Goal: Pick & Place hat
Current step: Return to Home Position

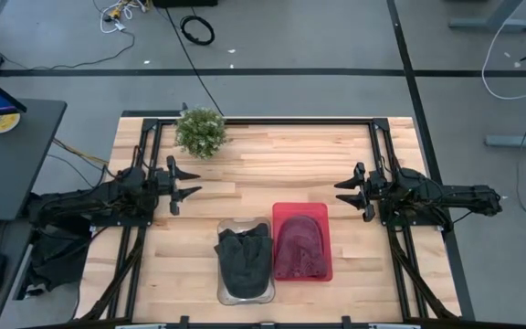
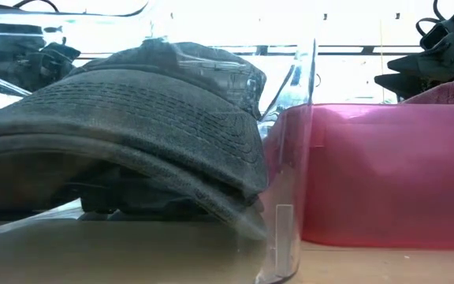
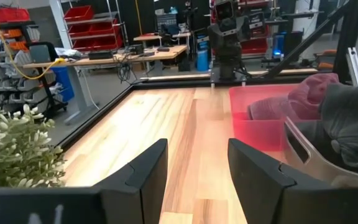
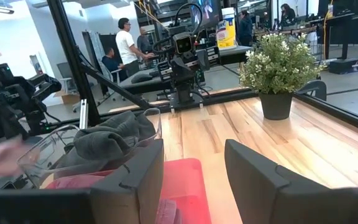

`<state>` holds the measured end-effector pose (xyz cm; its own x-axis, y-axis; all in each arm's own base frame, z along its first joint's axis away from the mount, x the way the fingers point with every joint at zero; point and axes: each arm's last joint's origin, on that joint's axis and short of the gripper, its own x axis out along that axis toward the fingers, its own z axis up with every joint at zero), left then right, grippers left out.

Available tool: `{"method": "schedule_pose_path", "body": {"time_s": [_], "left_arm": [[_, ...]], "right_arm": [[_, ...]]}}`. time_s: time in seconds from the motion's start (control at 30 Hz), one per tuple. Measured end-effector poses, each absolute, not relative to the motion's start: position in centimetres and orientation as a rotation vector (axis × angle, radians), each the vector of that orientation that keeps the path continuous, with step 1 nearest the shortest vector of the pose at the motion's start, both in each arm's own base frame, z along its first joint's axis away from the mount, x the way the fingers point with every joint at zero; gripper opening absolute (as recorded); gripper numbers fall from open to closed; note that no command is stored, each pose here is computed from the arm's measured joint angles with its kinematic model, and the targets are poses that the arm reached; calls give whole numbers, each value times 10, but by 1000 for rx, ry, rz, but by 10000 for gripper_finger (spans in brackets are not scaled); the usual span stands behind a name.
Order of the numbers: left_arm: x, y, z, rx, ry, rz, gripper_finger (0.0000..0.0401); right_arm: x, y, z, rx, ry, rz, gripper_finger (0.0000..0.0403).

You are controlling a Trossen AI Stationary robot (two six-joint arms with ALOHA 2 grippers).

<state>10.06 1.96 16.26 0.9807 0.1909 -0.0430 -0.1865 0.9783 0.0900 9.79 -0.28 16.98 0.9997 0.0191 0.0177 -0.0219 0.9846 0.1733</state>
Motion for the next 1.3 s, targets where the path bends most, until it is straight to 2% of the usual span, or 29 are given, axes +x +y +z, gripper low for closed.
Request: {"method": "schedule_pose_path", "body": {"time_s": [1.3], "left_arm": [[101,20,164,88,37,190,172]], "right_arm": [[98,-3,170,174,-16,20,173]]}}
